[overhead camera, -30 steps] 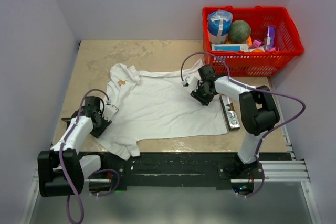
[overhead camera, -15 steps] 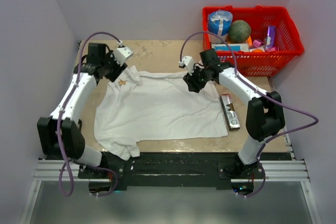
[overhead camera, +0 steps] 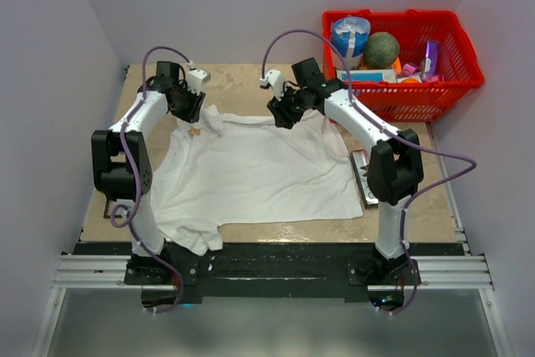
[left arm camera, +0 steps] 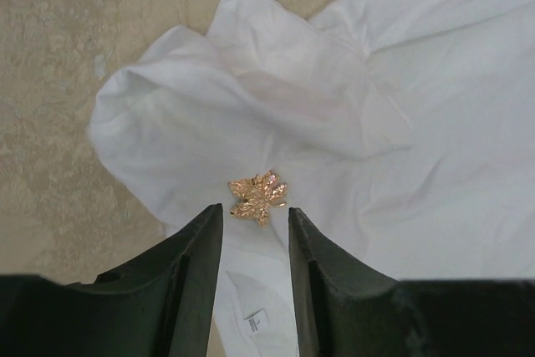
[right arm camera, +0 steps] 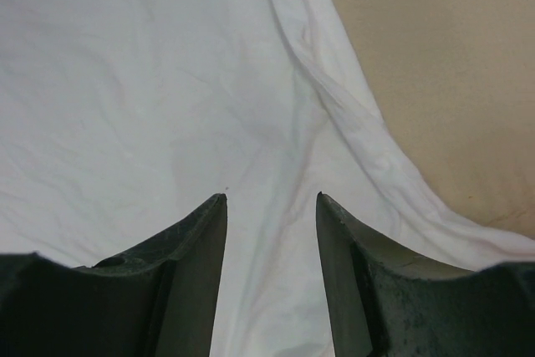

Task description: Remove the brooch from the garment

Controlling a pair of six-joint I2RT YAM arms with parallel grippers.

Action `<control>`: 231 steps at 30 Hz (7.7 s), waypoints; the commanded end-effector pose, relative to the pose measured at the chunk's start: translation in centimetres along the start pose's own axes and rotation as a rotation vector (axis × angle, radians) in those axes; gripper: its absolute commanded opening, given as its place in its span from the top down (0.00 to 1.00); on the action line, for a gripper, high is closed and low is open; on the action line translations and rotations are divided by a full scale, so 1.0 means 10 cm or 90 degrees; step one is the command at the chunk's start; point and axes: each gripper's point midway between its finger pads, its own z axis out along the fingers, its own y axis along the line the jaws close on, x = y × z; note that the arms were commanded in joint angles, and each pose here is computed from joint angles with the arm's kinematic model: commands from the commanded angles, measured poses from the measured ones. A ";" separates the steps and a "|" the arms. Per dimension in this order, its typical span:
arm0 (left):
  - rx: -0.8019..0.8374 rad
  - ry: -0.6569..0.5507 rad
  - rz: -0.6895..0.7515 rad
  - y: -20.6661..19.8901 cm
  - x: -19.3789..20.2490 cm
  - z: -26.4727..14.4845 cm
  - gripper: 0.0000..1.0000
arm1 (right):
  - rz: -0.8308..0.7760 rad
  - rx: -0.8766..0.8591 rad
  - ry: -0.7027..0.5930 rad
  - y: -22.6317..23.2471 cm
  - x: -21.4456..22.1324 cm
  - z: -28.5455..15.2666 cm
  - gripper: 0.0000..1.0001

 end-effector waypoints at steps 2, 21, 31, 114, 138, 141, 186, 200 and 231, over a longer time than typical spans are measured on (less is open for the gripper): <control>-0.006 -0.032 -0.101 0.22 -0.19 0.12 0.59 | 0.005 0.011 0.002 -0.12 -0.10 -0.02 0.51; 0.098 0.053 -0.184 0.16 0.36 0.29 0.68 | 0.032 -0.004 0.007 -0.20 -0.11 0.35 0.53; 0.049 0.018 -0.104 0.22 0.21 0.28 0.74 | 0.052 -0.012 0.010 -0.13 -0.06 0.37 0.54; 0.034 0.079 0.122 0.12 0.11 0.40 1.00 | 0.043 0.012 0.030 -0.17 0.01 0.46 0.54; -0.024 0.034 0.045 -0.29 -0.06 -0.18 0.80 | 0.046 -0.005 0.024 -0.07 0.05 0.42 0.55; -0.029 0.032 -0.045 -0.15 -0.02 -0.16 0.71 | 0.040 -0.009 0.007 -0.08 -0.05 0.43 0.55; 0.183 0.039 -0.553 0.27 0.60 0.37 0.51 | 0.059 -0.046 -0.010 0.11 -0.47 0.94 0.53; 0.295 -0.015 -0.567 0.14 0.34 0.43 0.74 | 0.064 -0.041 -0.001 0.11 -0.42 0.94 0.53; 0.489 0.000 -0.428 -0.63 0.56 0.02 1.00 | 0.270 -0.277 -0.181 0.95 -1.28 1.41 0.47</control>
